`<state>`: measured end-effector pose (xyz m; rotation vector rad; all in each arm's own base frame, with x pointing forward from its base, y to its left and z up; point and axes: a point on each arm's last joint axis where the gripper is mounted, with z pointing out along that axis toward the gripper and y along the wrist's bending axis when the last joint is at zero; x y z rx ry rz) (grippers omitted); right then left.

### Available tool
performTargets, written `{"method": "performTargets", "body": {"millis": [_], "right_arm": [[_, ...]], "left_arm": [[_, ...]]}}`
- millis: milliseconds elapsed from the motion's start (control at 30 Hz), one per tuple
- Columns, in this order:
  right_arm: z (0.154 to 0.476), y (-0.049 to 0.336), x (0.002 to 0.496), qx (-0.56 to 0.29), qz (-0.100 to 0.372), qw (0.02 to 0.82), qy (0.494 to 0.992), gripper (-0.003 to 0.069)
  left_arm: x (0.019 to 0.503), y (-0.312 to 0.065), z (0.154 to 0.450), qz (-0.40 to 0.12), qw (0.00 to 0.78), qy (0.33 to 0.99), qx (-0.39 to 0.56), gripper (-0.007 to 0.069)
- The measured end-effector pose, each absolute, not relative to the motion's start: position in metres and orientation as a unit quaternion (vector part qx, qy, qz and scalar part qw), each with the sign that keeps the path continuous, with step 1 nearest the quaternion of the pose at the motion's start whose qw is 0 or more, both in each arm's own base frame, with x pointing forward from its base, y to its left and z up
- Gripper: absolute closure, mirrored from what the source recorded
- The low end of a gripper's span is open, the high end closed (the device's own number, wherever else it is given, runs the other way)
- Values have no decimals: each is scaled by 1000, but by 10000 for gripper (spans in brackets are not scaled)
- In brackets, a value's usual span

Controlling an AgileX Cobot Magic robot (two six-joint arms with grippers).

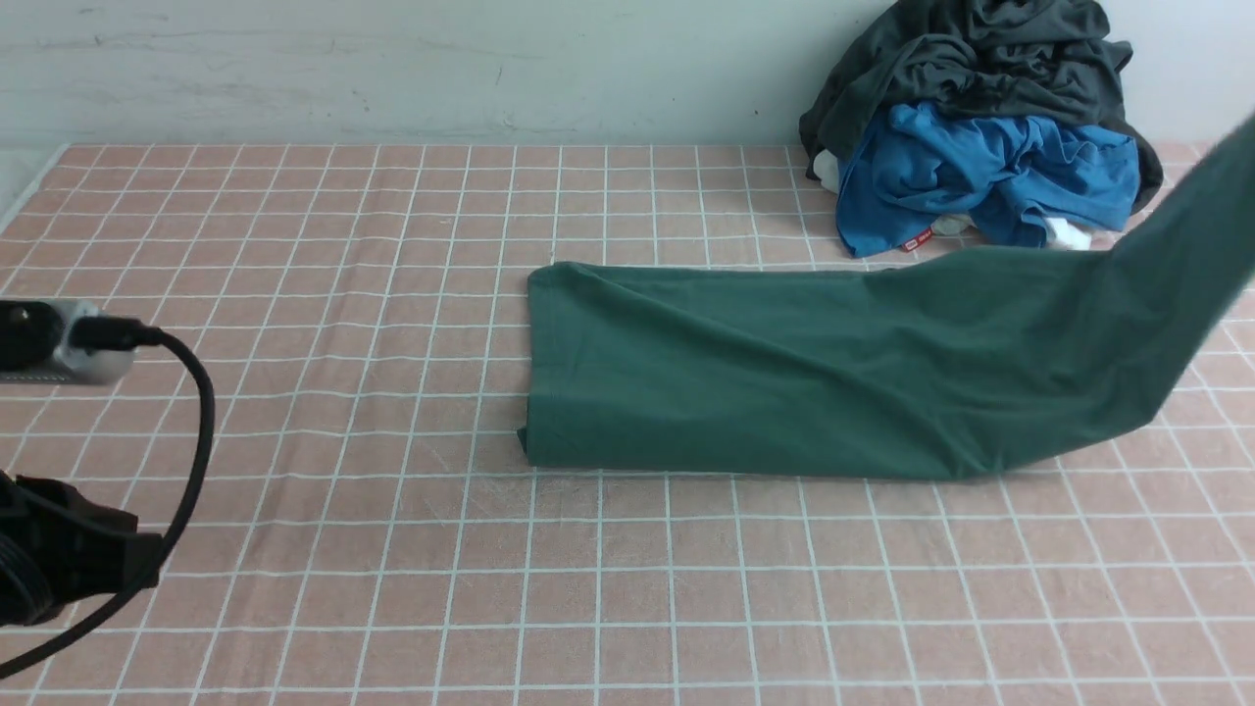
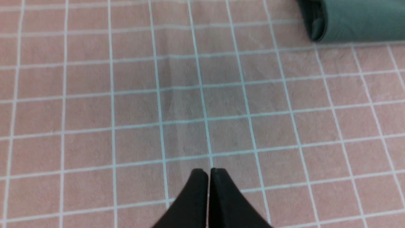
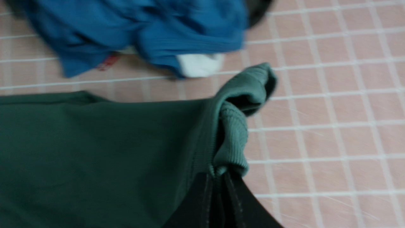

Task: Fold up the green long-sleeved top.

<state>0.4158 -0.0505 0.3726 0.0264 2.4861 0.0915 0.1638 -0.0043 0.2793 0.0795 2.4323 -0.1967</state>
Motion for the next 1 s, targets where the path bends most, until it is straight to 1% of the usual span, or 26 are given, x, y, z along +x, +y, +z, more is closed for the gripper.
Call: {"method": "performTargets", "body": {"millis": [33,67,100,167,200,233,267,300,333,400,467,500,533,567,600,633,700,833,933,1000], "right_arm": [[373,-21,419,-19,51,323,945,639],[372,21,421,-54,73,323,942,639],[372,27,422,-65,79,324,940,639],[363,103,422,-137,120,334,925,639],[362,114,422,-141,123,335,924,639],[352,152,422,-176,144,343,911,639],[345,172,421,-191,155,345,906,639],[330,204,420,-212,169,348,897,639],[330,204,420,-212,170,348,897,639],[296,254,419,-234,190,344,889,639],[267,278,420,-243,195,336,889,631],[265,282,419,-244,196,334,889,630],[245,293,421,-247,196,329,890,608],[241,296,421,-248,196,328,890,596],[235,298,422,-246,196,326,891,564],[234,298,422,-246,196,326,891,559],[238,297,422,-244,197,333,889,466],[259,292,419,-254,187,356,879,375],[266,289,418,-264,173,364,876,365],[257,289,418,-266,168,354,881,381]], "left_arm": [[166,-4,276,-75,340,937,30,629],[168,-4,275,-75,340,937,28,629],[169,-3,274,-75,341,937,27,629],[174,-3,274,-78,351,933,20,629],[174,-3,274,-78,351,933,20,629],[176,-3,273,-83,352,932,14,629],[176,-4,273,-85,351,932,13,629],[177,-4,273,-88,351,932,10,629],[177,-4,272,-90,350,932,9,629],[179,-4,271,-94,347,933,6,629],[181,-5,269,-97,343,934,5,629],[181,-5,269,-97,343,934,5,629],[181,-5,268,-99,337,936,6,629],[181,-5,267,-100,335,937,7,629],[181,-5,267,-101,332,938,8,629],[180,-5,267,-101,331,938,9,629],[180,-6,267,-103,330,938,8,629],[175,-7,272,-106,342,934,14,629],[170,-10,279,-113,365,924,32,629],[168,-13,285,-121,384,914,47,629]]}}
